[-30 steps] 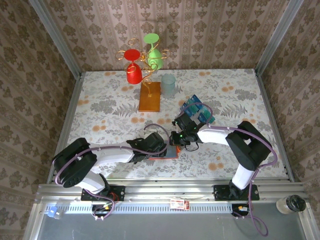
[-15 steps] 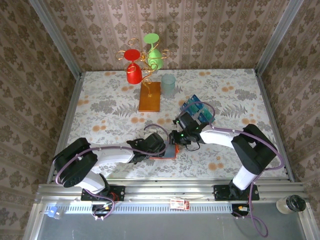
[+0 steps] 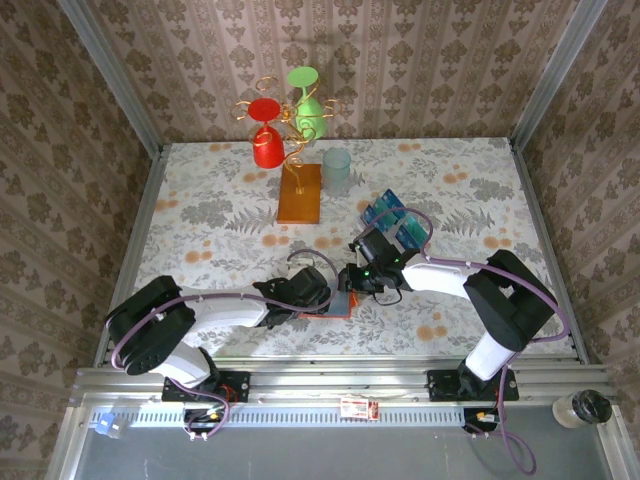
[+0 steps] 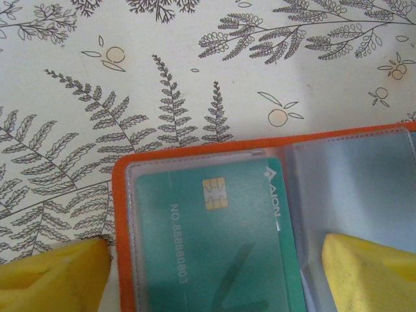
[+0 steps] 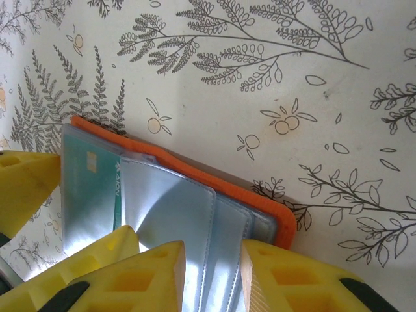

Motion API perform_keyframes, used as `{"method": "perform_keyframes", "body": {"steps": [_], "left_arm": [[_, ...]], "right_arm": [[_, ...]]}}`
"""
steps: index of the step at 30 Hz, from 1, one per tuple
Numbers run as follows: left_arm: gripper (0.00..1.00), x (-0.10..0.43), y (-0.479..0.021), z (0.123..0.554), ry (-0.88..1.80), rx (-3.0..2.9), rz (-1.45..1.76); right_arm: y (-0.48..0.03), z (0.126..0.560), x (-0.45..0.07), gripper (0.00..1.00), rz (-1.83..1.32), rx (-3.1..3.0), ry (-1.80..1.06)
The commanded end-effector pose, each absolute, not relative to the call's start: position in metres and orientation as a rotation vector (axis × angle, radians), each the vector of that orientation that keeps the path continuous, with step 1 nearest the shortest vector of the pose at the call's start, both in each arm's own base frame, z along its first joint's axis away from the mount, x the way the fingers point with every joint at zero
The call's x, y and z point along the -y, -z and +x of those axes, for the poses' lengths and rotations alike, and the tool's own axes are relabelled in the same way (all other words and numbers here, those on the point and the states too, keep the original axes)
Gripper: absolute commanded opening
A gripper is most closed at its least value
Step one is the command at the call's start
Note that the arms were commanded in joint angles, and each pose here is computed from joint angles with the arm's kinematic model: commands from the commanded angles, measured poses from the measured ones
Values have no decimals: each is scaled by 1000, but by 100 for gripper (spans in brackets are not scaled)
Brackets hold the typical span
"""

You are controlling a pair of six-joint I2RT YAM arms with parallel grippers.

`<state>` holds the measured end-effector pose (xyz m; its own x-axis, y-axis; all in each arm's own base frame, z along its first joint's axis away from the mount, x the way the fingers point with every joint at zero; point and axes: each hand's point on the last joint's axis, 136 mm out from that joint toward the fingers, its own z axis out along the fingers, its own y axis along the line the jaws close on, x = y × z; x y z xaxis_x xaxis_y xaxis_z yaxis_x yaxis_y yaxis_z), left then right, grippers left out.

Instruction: Put the credit cards into the card holder

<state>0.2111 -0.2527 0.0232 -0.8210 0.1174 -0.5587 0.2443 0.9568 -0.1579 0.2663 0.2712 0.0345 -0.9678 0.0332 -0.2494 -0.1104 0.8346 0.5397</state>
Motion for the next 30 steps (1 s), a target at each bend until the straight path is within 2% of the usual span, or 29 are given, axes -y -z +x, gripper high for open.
{"method": "perform_keyframes", "body": {"steps": [1, 8, 25, 30], "left_arm": [[86, 246, -7, 199, 283, -2588, 282], [86, 245, -6, 197, 284, -2588, 279], [86, 242, -4, 195, 286, -2591, 273], [86, 242, -6, 196, 294, -2584, 268]], "right_arm": [[-46, 267, -271, 29, -49, -2738, -858], [-53, 270, -277, 29, -55, -2721, -882], [-28, 265, -291, 29, -46, -2773, -916], [-34, 265, -299, 30, -67, -2765, -975]]}}
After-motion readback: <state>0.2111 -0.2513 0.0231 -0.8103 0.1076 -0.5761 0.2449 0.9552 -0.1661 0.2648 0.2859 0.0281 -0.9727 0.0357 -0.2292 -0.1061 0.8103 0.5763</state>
